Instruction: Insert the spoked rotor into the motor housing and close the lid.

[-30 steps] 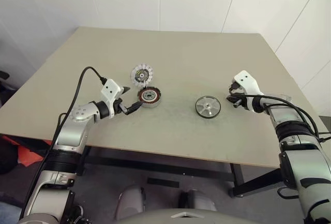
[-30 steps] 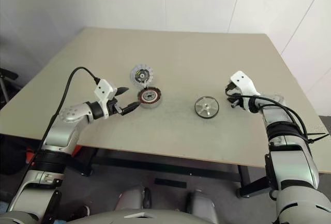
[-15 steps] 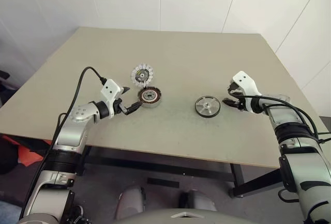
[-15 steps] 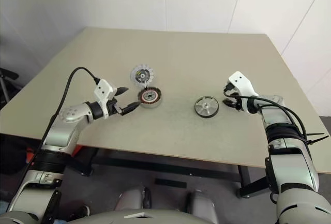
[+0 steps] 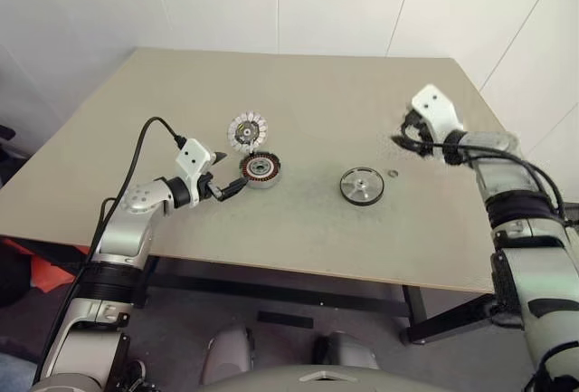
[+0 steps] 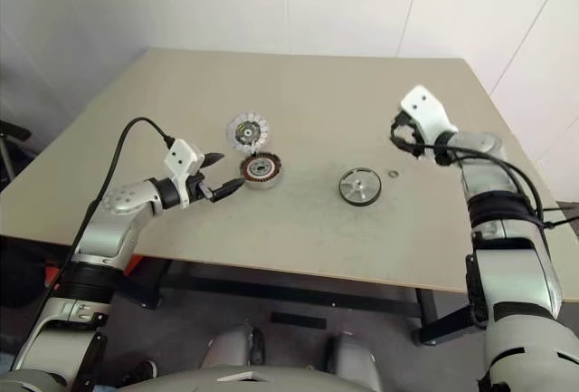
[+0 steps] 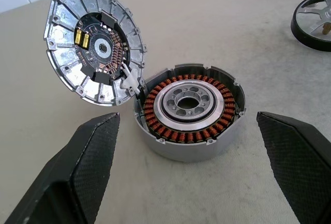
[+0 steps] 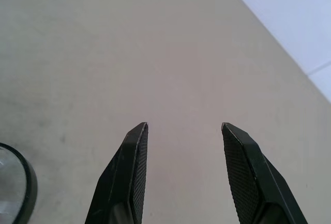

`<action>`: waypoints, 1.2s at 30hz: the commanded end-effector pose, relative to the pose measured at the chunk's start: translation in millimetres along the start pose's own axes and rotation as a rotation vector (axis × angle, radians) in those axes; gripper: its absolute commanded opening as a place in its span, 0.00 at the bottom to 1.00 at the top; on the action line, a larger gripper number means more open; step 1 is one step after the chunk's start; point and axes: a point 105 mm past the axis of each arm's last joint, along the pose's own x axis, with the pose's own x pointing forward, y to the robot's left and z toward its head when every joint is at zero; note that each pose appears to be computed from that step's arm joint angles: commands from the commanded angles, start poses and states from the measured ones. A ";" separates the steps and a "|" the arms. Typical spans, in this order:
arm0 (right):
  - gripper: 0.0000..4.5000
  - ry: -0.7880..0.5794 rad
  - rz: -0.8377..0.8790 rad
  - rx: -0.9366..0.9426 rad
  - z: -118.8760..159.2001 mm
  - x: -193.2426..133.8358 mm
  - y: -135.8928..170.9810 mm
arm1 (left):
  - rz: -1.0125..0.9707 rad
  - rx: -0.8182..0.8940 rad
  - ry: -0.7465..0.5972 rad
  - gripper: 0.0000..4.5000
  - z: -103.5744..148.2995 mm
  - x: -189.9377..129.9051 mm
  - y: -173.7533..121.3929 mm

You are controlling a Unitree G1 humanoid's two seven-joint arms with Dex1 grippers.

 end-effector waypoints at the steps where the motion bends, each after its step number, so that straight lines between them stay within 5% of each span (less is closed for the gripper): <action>1: 0.56 -0.133 0.324 -0.226 48.7 6.3 49.0 | 0.008 0.043 -0.034 1.00 13.9 -0.7 5.5; 6: 0.56 -0.189 0.782 -0.424 67.8 -5.3 129.0 | 0.006 0.045 -0.030 1.00 14.4 0.2 7.2; 8: 0.56 -0.190 0.847 -0.488 71.6 -6.7 138.5 | 0.005 0.045 -0.030 1.00 14.8 1.2 7.8; 15: 0.56 -0.200 0.756 -0.653 105.4 33.4 128.3 | -0.009 0.027 -0.031 1.00 11.8 -1.1 1.8; 22: 0.56 -0.255 0.789 -0.631 120.8 70.9 169.5 | 0.013 0.032 -0.013 1.00 9.6 -6.2 6.5; 28: 0.56 -0.235 0.763 -0.614 117.2 93.8 196.3 | 0.019 0.035 -0.001 1.00 7.2 -10.0 5.6; 36: 0.56 -0.173 0.629 -0.558 116.5 112.2 190.0 | 0.023 0.033 0.007 1.00 5.4 -12.1 2.2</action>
